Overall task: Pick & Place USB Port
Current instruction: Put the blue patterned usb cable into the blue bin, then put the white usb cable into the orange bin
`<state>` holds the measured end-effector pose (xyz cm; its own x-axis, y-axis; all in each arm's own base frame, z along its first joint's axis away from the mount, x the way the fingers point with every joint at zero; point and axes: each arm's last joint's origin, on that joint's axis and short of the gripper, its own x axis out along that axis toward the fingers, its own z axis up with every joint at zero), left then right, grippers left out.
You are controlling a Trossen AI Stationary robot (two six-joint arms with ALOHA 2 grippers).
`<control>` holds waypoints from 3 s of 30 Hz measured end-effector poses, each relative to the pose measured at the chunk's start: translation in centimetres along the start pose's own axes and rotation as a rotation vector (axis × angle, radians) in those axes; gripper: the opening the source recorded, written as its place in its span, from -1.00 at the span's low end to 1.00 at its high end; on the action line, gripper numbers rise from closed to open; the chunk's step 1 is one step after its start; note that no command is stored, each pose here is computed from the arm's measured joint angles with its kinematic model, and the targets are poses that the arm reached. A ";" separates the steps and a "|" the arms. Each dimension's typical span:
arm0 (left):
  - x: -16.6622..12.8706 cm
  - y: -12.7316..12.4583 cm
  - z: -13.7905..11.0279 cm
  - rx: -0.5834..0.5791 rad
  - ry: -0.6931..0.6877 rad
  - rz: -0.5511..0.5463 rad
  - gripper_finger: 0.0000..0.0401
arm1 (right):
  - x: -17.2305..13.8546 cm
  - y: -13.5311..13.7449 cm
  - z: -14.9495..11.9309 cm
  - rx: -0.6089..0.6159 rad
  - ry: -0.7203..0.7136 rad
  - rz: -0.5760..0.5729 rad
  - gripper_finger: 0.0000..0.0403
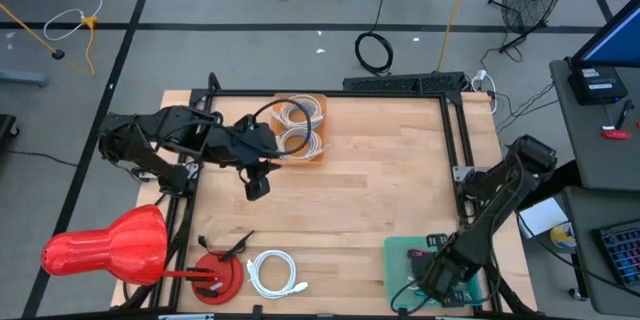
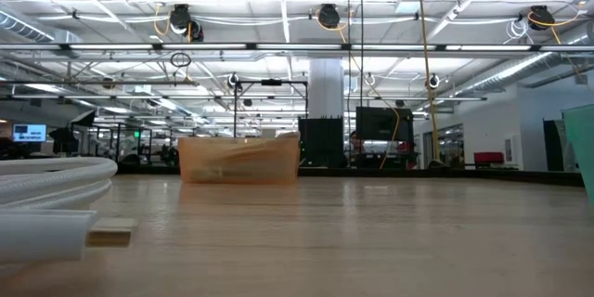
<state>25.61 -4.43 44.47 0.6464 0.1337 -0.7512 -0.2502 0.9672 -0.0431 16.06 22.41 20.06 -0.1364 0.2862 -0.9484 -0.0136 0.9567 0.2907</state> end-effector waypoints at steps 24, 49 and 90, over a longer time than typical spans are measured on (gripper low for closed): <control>-0.5 -1.5 -0.7 -0.046 -0.009 -0.001 -0.45 | 4.4 0.2 2.0 0.001 -0.077 -0.152 -0.92; -0.5 -1.5 -0.7 -0.044 -0.010 0.004 -0.45 | 6.1 -0.2 0.6 0.051 -0.080 -0.140 -0.92; -0.4 -1.9 -0.9 -0.036 -0.002 0.006 -0.45 | 5.1 -0.5 -1.0 0.234 -0.036 -0.163 -0.39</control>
<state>25.17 -6.52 44.30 0.6465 0.1396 -0.7500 -0.2793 0.9582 -0.0624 14.43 23.32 15.23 -0.1162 0.1257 -0.9852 0.1972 0.9751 0.1012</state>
